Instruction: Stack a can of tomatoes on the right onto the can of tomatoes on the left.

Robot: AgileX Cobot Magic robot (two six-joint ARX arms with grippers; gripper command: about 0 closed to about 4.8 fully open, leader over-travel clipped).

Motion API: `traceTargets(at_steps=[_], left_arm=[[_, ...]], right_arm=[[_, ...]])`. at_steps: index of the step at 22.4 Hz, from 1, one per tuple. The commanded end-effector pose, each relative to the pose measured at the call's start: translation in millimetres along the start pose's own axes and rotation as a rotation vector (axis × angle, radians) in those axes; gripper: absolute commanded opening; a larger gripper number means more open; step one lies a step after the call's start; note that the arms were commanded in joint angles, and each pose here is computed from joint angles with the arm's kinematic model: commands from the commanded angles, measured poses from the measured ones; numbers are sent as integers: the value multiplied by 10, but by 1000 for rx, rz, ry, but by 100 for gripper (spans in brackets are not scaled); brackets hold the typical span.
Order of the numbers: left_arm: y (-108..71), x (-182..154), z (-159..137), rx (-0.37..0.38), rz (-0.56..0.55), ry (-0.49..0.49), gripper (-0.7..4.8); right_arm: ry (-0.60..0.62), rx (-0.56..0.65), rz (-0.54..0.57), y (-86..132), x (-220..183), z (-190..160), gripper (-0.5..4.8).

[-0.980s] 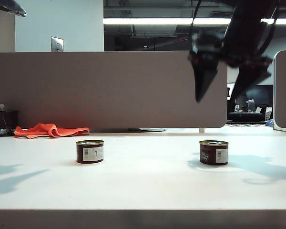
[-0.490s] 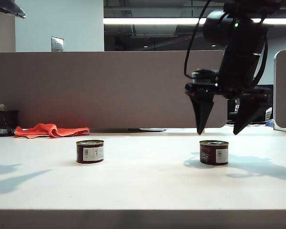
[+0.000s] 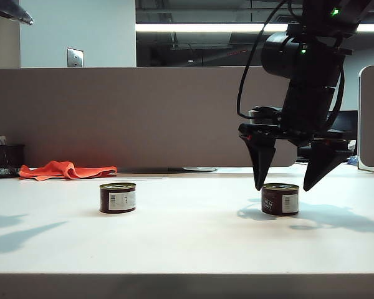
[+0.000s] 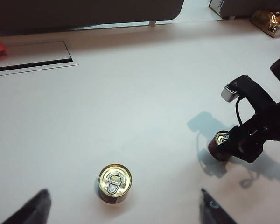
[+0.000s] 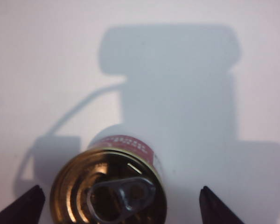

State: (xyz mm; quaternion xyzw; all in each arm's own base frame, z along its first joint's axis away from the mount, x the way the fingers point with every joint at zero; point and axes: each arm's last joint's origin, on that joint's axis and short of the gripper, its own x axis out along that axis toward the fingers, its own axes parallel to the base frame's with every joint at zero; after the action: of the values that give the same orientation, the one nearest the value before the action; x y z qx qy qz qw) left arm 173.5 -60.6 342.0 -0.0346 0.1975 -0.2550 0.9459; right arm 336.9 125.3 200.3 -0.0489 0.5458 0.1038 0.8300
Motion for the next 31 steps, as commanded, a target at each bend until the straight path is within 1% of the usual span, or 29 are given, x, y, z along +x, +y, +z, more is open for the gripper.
traceTargets(at_steps=[1, 4, 6, 8, 9, 12, 16, 18, 28, 31], left_arm=[[-8, -12, 17, 1, -8, -10, 403], [-8, -12, 17, 1, -8, -10, 403], [-8, -12, 17, 1, -8, -10, 403], [-8, -12, 17, 1, -8, -10, 403], [-8, -12, 17, 1, -8, -10, 403], [-8, -12, 17, 1, -8, -10, 403], [-7, -12, 10, -1, -8, -3, 403], [-6, -12, 0, -4, -7, 7, 403], [-6, -12, -3, -1, -6, 10, 403], [-6, -12, -3, 0, -5, 10, 403]], right_arm=[[-6, 3, 5, 8, -27, 12, 469], [-5, 3, 4, 7, -27, 11, 427], [3, 2, 3, 6, -26, 3, 419], [9, 2, 3, 5, -27, -3, 382], [12, 2, 2, 5, -27, -6, 372], [15, 2, 2, 5, -27, -9, 371], [18, 2, 1, 4, -27, -12, 353], [19, 2, 1, 4, -27, -12, 332], [5, 2, 3, 6, -26, 1, 327], [-11, 2, 5, 8, -27, 17, 334]])
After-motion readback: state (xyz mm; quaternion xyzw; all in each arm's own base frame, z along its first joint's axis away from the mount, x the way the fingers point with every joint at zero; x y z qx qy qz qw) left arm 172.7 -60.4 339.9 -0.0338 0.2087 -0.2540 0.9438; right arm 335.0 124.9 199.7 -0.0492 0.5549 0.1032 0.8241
